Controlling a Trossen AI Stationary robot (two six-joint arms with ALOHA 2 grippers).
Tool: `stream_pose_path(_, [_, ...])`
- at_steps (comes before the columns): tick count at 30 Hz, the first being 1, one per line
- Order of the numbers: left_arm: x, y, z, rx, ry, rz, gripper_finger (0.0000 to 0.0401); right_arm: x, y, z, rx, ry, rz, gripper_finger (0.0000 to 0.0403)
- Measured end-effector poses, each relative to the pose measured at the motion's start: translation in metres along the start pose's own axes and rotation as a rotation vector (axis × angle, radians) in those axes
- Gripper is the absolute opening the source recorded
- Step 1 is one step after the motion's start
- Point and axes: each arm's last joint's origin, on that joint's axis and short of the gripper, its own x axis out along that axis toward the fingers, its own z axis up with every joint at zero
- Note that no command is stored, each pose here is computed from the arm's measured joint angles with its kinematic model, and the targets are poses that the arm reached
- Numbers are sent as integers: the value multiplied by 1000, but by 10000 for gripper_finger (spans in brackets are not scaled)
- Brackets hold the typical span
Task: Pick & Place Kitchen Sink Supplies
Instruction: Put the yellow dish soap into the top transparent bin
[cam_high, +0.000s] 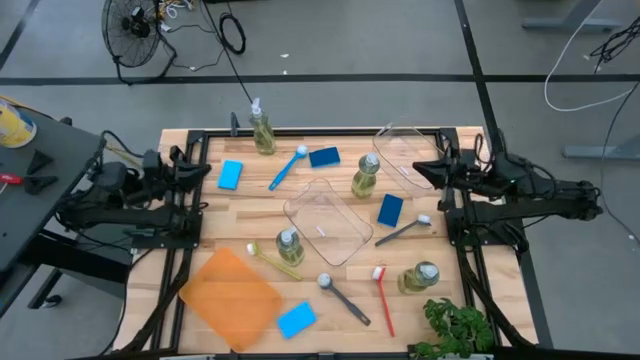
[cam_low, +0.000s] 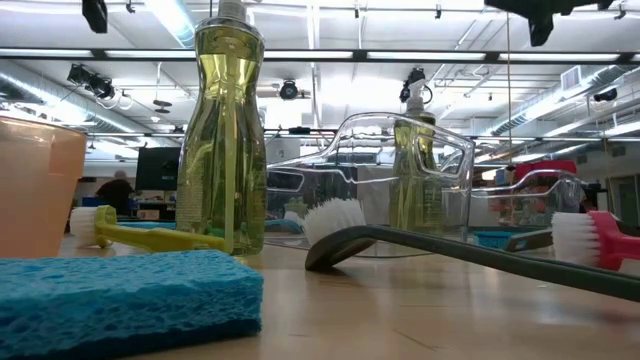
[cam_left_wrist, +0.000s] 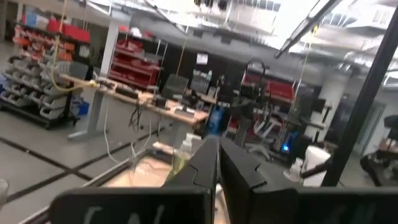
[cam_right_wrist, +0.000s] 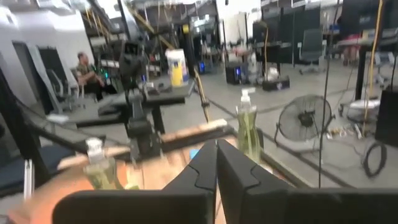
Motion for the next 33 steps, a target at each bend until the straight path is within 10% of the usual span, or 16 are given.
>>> stream_pose_path(33, [33, -8, -19, 26, 178, 8, 23, 4, 2, -7, -1, 72, 41, 15])
